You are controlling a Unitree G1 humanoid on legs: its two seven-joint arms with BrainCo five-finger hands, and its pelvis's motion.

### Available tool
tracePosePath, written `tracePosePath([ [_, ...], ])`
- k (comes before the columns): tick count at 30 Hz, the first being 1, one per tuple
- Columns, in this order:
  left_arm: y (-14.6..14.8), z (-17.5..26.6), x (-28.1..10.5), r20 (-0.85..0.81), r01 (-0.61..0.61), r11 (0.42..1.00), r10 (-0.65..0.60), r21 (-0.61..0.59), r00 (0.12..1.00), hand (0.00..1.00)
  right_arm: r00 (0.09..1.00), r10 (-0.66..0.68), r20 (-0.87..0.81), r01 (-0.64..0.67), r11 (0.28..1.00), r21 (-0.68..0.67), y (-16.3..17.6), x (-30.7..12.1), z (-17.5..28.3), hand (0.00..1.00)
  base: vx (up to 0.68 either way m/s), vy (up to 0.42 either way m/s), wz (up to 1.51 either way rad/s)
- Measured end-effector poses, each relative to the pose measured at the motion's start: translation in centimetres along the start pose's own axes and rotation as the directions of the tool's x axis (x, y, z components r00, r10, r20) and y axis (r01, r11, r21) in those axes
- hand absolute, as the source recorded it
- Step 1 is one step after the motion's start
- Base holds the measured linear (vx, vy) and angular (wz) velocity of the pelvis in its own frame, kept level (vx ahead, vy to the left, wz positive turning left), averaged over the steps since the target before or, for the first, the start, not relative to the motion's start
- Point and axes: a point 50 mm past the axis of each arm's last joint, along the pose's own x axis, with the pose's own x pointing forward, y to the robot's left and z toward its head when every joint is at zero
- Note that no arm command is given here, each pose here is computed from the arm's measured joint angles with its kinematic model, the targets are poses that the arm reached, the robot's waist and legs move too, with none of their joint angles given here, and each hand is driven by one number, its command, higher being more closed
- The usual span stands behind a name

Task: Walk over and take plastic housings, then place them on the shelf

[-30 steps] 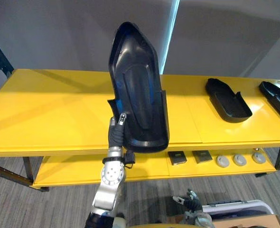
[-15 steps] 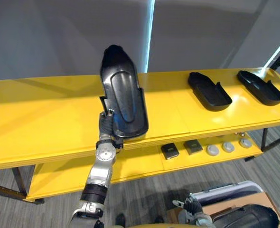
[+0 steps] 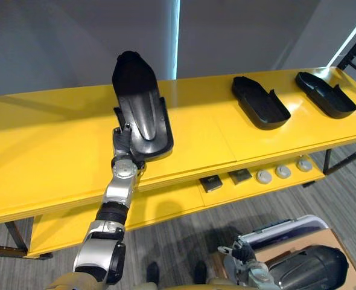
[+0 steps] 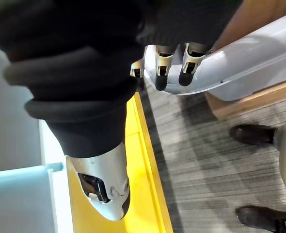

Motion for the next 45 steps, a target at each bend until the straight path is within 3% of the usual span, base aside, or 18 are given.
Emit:
tracePosePath([
  [2, 0.2, 0.0, 0.1, -0.002, -0.009, 1.0, 0.009, -0.007, 1.0, 1.0, 1.0, 0.003, 0.0, -0.003, 1.0, -0.002, 0.1, 0.0, 0.0, 0.0, -0.04, 0.005, -0.05],
  [3, 0.3, 0.0, 0.1, -0.004, -0.014, 1.0, 0.014, -0.011, 1.0, 0.0, 1.0, 0.004, 0.0, -0.004, 1.0, -0.003, 0.1, 0.0, 0.0, 0.0, 0.0, 0.0, 0.0],
  [34, -0.5, 0.5, 0.1, -0.005, -0.032, 0.999, 0.032, -0.03, 0.999, 0.0, 1.0, 0.027, -0.01, -0.027, 1.0, -0.01, 0.6, 0.0, -0.2, 0.0, -0.01, 0.002, 0.0],
  [38, -0.9, 3.2, -0.2, 0.113, -0.056, 0.997, 0.062, -0.057, 0.992, 0.0, 1.0, 0.027, -0.011, -0.027, 1.0, 0.004, 0.6, 0.0, -0.3, 0.0, 0.0, 0.0, 0.03],
  [45, -1.2, 6.8, -1.9, 0.335, -0.107, 0.994, 0.099, 0.005, 0.937, 0.0, 0.999, 0.04, -0.007, -0.04, 0.999, -0.006, 0.9, -0.1, -0.3, 0.0, -0.01, 0.001, 0.01],
])
